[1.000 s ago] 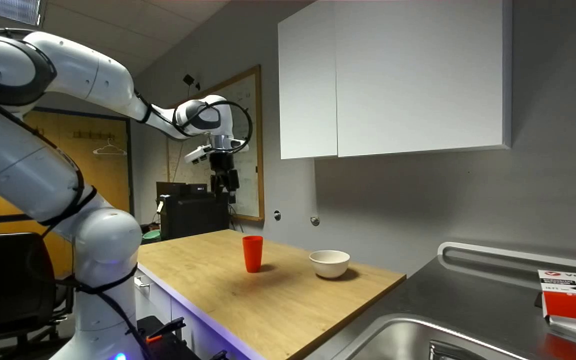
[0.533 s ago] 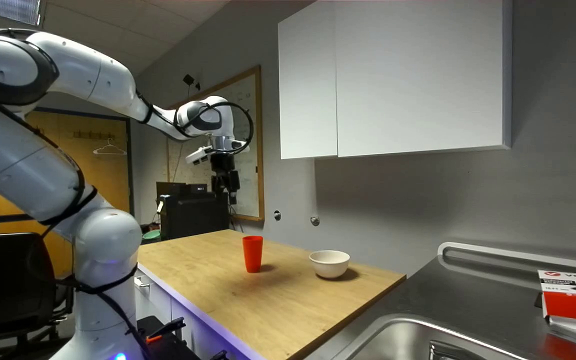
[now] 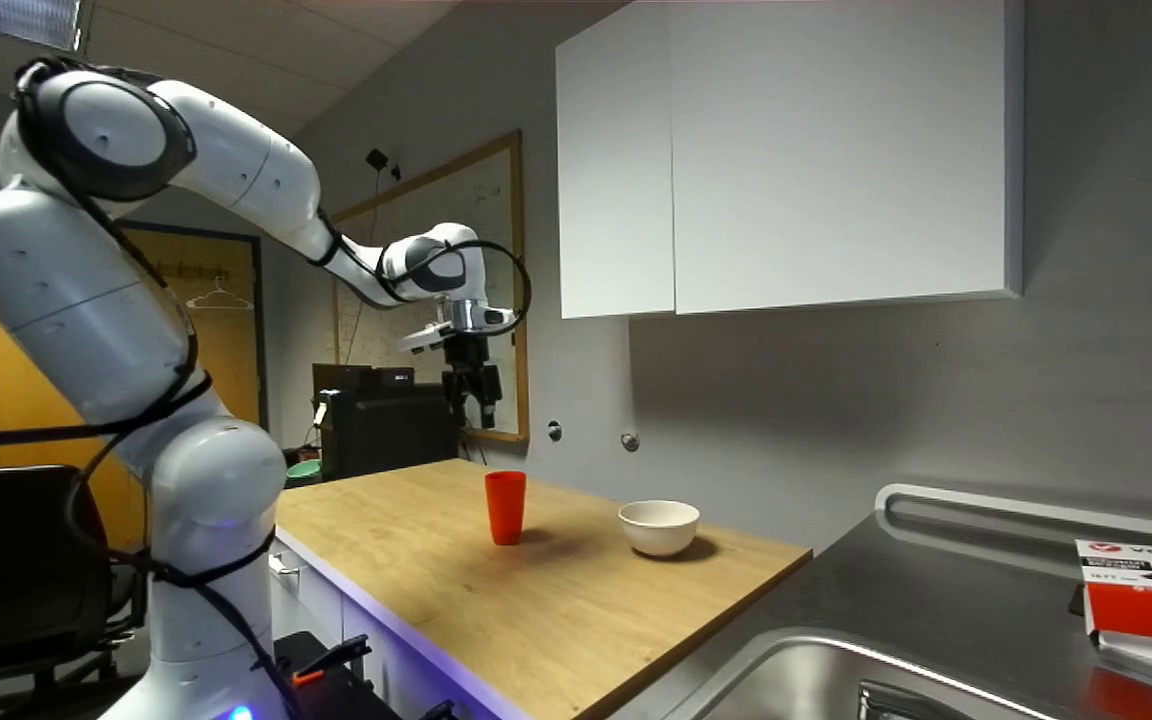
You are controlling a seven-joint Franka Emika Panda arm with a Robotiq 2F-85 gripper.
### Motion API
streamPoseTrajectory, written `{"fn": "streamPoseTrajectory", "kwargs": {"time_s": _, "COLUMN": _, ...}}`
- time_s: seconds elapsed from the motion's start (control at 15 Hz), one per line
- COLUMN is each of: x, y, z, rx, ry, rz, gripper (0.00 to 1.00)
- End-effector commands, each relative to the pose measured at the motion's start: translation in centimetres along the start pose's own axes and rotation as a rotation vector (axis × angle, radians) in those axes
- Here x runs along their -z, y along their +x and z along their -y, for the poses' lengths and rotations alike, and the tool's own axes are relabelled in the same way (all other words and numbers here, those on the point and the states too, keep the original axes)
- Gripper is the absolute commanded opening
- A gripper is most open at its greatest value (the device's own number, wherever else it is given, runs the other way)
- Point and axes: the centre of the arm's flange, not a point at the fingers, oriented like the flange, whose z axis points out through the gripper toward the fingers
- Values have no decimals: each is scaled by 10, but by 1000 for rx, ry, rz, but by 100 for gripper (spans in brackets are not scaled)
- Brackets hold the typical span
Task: Pour the contents of the cup into the bowl
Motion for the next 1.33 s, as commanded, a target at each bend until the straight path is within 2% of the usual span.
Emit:
{"fn": "streamPoseTrajectory", "kwargs": {"time_s": 0.0, "x": -9, "y": 42, "z": 33, "rx": 49, "ry": 14, "rz": 1, "gripper": 100}}
{"fn": "streamPoseTrajectory", "kwargs": {"time_s": 0.4, "x": -37, "y": 83, "z": 71, "rx": 147, "ry": 50, "rz": 37, "gripper": 100}}
{"fn": "streamPoseTrajectory", "kwargs": {"time_s": 0.93, "x": -92, "y": 135, "z": 92, "rx": 212, "ry": 95, "rz": 132, "gripper": 100}}
{"fn": "streamPoseTrajectory", "kwargs": {"time_s": 1.27, "x": -126, "y": 154, "z": 104, "rx": 230, "ry": 113, "rz": 191, "gripper": 100}}
